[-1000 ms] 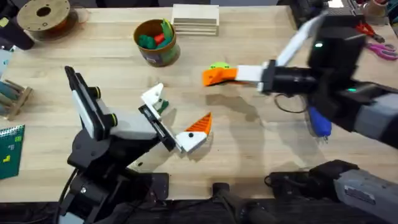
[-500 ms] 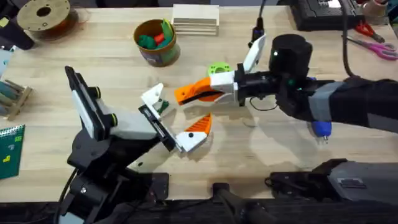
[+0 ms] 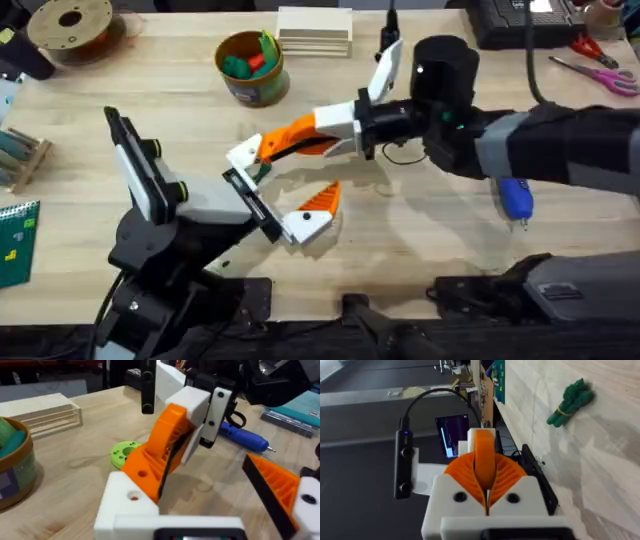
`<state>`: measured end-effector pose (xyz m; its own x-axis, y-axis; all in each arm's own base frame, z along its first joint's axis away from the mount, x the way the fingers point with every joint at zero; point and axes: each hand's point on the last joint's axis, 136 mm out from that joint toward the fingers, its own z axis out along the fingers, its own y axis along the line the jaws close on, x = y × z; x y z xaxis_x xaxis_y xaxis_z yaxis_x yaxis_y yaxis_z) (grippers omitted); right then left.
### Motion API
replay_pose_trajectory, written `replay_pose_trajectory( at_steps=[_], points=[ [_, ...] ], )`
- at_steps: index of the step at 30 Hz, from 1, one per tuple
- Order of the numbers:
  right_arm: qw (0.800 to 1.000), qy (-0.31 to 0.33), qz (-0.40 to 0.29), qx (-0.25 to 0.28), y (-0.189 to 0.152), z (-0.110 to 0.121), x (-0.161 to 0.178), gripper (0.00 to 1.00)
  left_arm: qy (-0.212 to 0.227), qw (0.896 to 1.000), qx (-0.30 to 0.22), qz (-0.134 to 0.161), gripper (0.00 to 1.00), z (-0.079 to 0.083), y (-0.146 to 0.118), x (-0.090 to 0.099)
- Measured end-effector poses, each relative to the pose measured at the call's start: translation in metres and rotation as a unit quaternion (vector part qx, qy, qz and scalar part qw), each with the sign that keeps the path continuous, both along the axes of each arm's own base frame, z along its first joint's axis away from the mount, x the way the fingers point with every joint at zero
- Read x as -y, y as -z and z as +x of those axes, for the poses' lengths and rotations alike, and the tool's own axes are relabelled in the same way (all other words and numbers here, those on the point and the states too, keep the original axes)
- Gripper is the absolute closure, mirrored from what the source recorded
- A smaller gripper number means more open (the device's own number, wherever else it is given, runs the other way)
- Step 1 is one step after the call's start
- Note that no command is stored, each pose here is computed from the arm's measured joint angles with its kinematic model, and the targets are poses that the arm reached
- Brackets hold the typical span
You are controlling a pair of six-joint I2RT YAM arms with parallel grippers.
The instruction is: Pick up the gripper from the table and insert it into the empty holder that is missing its gripper. Then pick up a screw, insert it into the mounting hole, and use the screwdriver to tighten it. Finally, clean up the table by picking up the vegetable and placing it into the bucket.
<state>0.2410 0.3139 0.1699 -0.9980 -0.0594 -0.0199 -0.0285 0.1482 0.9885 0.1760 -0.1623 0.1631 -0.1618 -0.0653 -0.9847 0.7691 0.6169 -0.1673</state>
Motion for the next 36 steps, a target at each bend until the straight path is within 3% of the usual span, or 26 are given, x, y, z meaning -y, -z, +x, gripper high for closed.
replay_pose_trajectory(
  at_steps=[8, 29, 36],
  points=[
    [0.999, -0.031, 0.0, -0.009, 0.004, -0.003, -0.022, 0.984, -0.024, 1.0, -0.005, -0.003, 0.014, 0.006, 0.0, -0.006],
    [0.999, -0.032, -0.005, -0.011, 0.009, -0.004, -0.03, 0.987, -0.003, 1.0, -0.01, -0.006, 0.014, 0.001, 0.001, -0.001],
    [1.0, -0.021, -0.01, -0.004, 0.009, -0.003, -0.039, 0.987, -0.015, 1.0, -0.011, -0.005, 0.014, 0.005, 0.001, -0.005]
  ],
)
